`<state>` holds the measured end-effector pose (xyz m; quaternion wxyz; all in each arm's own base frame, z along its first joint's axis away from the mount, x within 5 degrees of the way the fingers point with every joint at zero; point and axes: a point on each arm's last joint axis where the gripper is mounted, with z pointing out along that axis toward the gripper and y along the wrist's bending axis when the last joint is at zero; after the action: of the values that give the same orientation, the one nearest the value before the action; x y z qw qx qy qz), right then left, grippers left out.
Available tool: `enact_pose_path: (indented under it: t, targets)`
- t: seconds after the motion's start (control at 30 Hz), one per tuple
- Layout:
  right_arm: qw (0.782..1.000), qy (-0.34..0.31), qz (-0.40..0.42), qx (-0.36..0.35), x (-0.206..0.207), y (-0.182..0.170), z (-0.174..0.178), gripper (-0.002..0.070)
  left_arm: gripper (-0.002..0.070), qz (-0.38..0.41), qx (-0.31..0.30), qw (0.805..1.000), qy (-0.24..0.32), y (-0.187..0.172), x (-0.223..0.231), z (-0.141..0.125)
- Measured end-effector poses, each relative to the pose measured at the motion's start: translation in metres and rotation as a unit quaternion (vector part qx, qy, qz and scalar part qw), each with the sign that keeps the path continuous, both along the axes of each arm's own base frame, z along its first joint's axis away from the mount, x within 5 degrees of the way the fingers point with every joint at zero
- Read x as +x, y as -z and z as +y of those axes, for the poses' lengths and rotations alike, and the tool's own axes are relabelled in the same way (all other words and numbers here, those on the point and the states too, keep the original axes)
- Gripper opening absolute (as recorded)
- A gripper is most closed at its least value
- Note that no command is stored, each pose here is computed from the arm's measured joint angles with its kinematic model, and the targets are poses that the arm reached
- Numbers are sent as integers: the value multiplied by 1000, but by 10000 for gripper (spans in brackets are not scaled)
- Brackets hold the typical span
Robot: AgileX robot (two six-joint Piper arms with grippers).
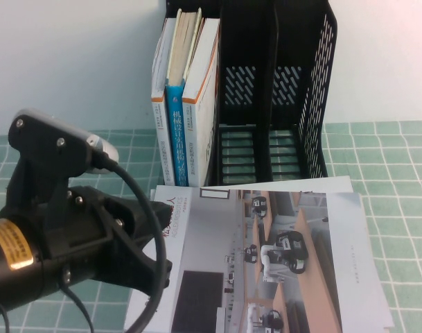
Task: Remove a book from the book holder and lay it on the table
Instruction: Hold the bookshelf
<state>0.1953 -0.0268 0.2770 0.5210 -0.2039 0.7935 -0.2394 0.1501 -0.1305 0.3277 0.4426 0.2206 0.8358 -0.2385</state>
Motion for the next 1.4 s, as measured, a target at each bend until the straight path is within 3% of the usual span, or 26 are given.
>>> enact_pose_path:
  t: [0.27, 0.47, 0.6, 0.73, 0.9, 1.03, 1.2, 1.4]
  targets:
    - [986, 136, 94, -27, -6, 28, -24, -2, -3, 10, 8, 1000, 2, 2, -1, 1]
    - [959, 133, 240, 71, -20, 51, -13, -2, -3, 15, 12, 1000, 3, 3, -2, 1]
    - [945, 55, 269, 177, -26, 51, 11, -2, -3, 25, -23, 999, -6, 2, 0, -3]
    - [951, -75, 168, 248, -29, 24, 38, -2, -3, 24, -53, 998, -20, 4, 10, -11]
    - [943, -214, 18, 255, -39, -14, 62, -2, -3, 46, -70, 996, -41, 12, 31, -27]
    - [928, -261, -52, 261, -39, -30, 72, -2, -3, 57, -72, 995, -47, 10, 49, -42]
    - [912, -328, -53, 242, -39, -30, 87, -2, -3, 35, -69, 995, -60, -5, 76, -49]
    - [881, -405, -14, 243, -37, -20, 107, -2, -3, 47, -55, 991, -113, -28, 100, -21]
